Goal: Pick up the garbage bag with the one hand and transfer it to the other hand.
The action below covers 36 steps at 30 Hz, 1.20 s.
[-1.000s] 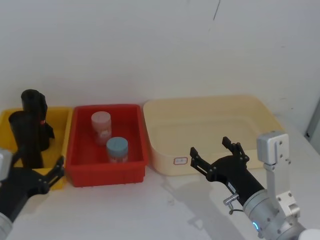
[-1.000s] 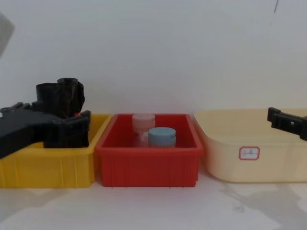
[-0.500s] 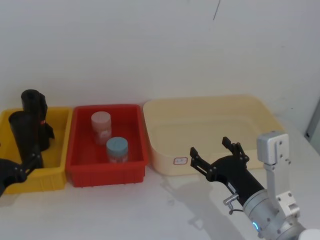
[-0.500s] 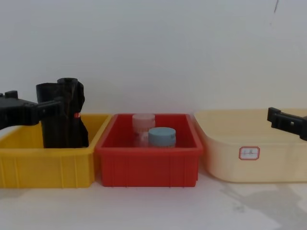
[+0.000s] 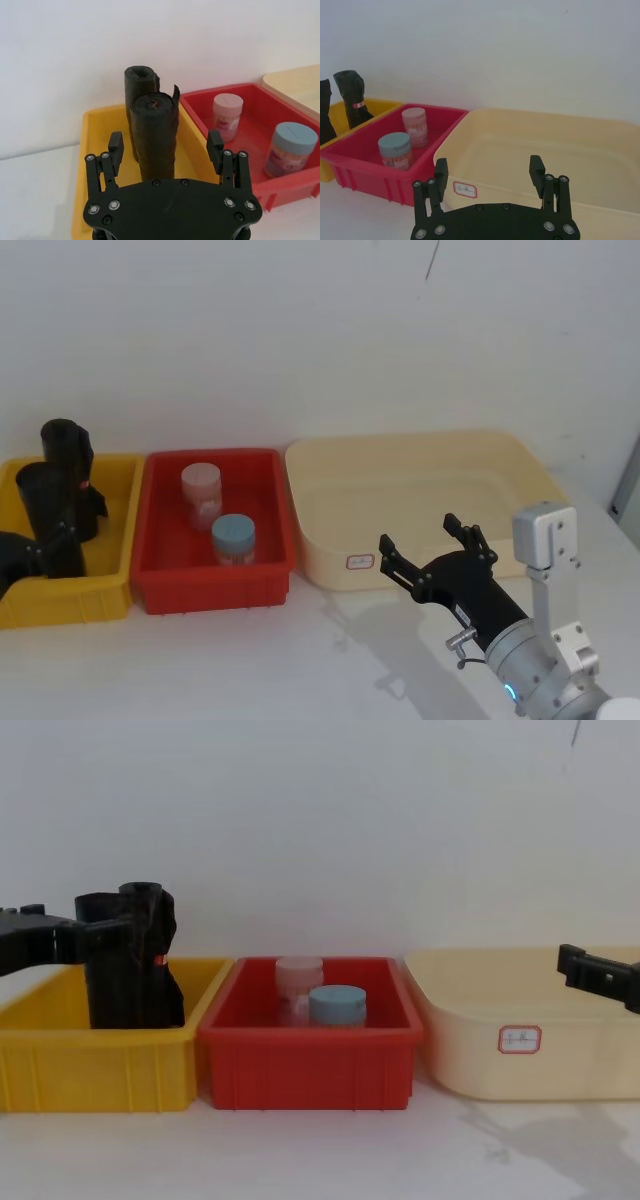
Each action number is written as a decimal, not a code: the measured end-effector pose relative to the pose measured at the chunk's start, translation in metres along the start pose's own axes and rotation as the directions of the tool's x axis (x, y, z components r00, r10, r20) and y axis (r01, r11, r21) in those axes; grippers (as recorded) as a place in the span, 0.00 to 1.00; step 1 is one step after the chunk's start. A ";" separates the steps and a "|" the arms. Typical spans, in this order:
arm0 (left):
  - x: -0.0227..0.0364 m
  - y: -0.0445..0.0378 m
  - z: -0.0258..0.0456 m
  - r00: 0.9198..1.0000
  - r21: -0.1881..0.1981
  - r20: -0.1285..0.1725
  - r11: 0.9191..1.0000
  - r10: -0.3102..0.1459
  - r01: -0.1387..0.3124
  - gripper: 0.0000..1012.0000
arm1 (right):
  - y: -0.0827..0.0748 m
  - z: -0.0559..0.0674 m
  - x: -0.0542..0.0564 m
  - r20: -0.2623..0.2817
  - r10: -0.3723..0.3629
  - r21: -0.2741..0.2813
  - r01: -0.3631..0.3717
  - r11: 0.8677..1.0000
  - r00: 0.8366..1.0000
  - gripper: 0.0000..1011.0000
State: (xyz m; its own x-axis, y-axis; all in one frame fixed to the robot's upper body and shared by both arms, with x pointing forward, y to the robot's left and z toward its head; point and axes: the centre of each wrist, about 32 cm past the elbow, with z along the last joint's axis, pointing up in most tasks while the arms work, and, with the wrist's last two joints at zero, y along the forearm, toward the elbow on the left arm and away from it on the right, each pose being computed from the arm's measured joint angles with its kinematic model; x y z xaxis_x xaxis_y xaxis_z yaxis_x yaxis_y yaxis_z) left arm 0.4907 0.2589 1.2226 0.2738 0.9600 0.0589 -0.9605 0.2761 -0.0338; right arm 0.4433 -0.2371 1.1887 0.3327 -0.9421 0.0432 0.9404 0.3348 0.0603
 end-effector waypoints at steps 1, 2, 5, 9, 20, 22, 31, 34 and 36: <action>0.0012 -0.0028 0.0006 1.000 0.003 0.000 1.000 0.002 -0.002 0.99 | 0.000 0.000 0.000 0.000 0.000 0.000 0.000 1.000 1.000 0.99; 0.0016 -0.0039 0.0012 1.000 0.003 0.001 1.000 0.003 -0.003 0.99 | 0.000 0.000 0.000 0.000 0.000 0.000 0.000 1.000 1.000 0.99; 0.0041 -0.0086 0.0017 1.000 0.011 0.003 1.000 0.007 -0.007 0.99 | 0.000 0.000 0.000 0.000 0.000 0.000 0.000 1.000 1.000 0.99; 0.0086 -0.0165 0.0014 1.000 0.026 0.007 1.000 0.013 -0.013 0.99 | 0.000 0.000 0.000 0.000 0.000 0.000 0.000 1.000 1.000 0.99; 0.0179 -0.0367 -0.0036 0.999 0.065 0.027 0.998 0.023 -0.025 0.99 | 0.000 0.000 0.000 0.000 0.000 0.000 0.000 1.000 1.000 0.99; 0.0197 -0.0415 -0.0048 0.999 0.072 0.028 0.997 0.018 -0.020 0.99 | 0.000 0.000 0.000 0.000 0.000 0.000 0.000 1.000 1.000 0.99; 0.0228 -0.0603 -0.0100 0.999 0.080 0.022 0.996 -0.040 0.038 0.94 | 0.000 0.000 0.000 0.000 0.000 0.000 0.000 1.000 1.000 0.99; 0.0225 -0.0648 -0.0111 0.998 0.079 0.020 0.995 -0.057 0.055 0.90 | 0.000 0.000 0.000 0.000 0.000 0.000 0.000 1.000 1.000 0.99; 0.0221 -0.0686 -0.0121 0.997 0.075 0.019 0.995 -0.073 0.071 0.83 | 0.000 0.000 0.000 0.000 0.000 0.000 0.000 1.000 1.000 0.99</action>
State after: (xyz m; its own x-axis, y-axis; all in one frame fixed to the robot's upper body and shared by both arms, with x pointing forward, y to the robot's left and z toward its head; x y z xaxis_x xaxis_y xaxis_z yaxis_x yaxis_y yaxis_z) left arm 0.5632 0.2617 1.2142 0.3423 0.9362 0.0801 -0.9395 0.3396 0.0457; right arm 0.4433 -0.2371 1.1887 0.3326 -0.9421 0.0433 0.9404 0.3348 0.0603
